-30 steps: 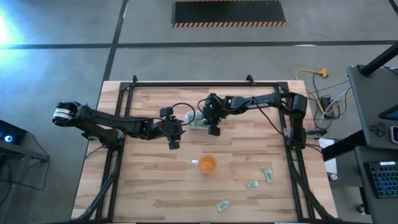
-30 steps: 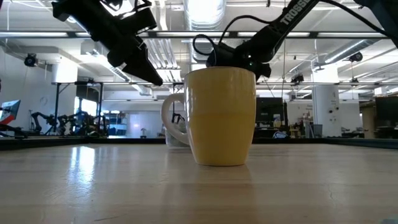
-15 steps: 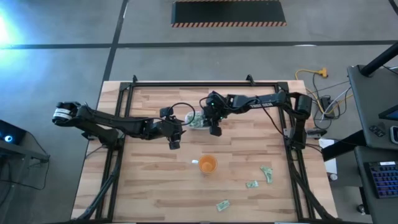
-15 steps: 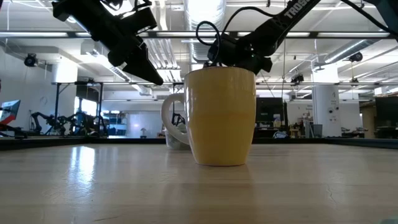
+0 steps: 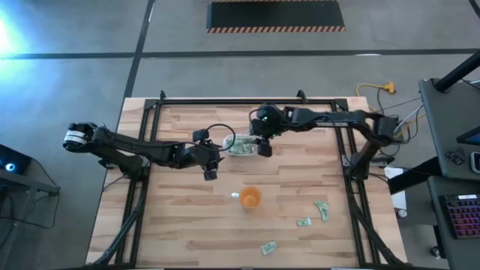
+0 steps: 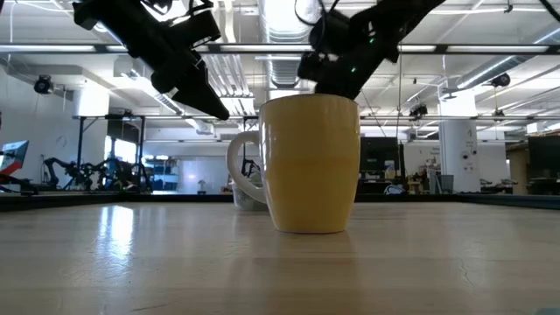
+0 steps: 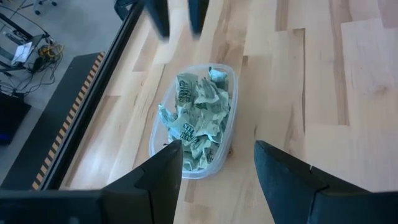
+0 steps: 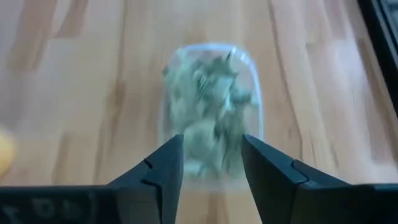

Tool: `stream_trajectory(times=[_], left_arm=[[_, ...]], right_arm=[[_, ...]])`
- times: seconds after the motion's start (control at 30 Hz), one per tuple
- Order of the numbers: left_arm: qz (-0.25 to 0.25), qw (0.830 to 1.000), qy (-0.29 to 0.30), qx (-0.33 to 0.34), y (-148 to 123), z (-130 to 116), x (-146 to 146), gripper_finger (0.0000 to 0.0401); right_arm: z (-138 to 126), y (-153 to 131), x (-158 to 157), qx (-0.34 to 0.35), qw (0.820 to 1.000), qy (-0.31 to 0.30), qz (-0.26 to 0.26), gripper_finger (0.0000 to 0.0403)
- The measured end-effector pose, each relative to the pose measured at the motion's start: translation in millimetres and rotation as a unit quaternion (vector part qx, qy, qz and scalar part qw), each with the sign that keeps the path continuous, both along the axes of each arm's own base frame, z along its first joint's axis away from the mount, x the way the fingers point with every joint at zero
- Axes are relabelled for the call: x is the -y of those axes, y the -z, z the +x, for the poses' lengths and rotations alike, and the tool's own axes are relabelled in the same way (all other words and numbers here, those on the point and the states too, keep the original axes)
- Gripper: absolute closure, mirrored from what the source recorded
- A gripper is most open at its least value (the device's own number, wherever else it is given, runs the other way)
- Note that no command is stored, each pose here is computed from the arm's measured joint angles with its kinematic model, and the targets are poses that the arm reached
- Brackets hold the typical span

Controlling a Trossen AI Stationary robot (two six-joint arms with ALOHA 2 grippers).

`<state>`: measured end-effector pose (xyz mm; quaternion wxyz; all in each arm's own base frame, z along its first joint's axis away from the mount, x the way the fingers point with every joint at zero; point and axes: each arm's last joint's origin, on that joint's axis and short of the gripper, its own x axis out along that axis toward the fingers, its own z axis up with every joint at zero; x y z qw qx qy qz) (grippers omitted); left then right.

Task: Pick and place Stevia / Truvia into bins
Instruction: Put the stevia packet into the transparent bin

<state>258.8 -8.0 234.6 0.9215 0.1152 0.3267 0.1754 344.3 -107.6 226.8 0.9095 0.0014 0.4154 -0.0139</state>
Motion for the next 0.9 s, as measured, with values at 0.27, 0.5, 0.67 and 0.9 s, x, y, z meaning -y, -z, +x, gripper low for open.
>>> stream_trajectory(times=[0.27, 0.5, 0.67, 0.9], left_arm=[[-0.063, 0.994, 0.090, 0.008, 1.4, 4.6, 12.1, 0.0218], [-0.062, 0.980, 0.185, 0.030, -2.2, 8.3, 37.6, 0.0218], [-0.062, 0.975, 0.208, 0.043, -8.0, 5.0, 49.6, 0.0218], [-0.044, 0.981, 0.184, 0.050, -9.1, 4.7, 49.9, 0.0218]], right_arm=[[-67.8, -42.1, -24.2, -0.073, 0.997, 0.013, 0.036, 0.0272], [-133.3, -61.6, -49.4, -0.015, 0.996, 0.056, 0.065, 0.0280], [-172.4, -39.2, -74.8, -0.005, 0.993, 0.062, 0.102, 0.0277], [-173.2, -26.0, -112.9, 0.002, 0.991, 0.010, 0.137, 0.0277]])
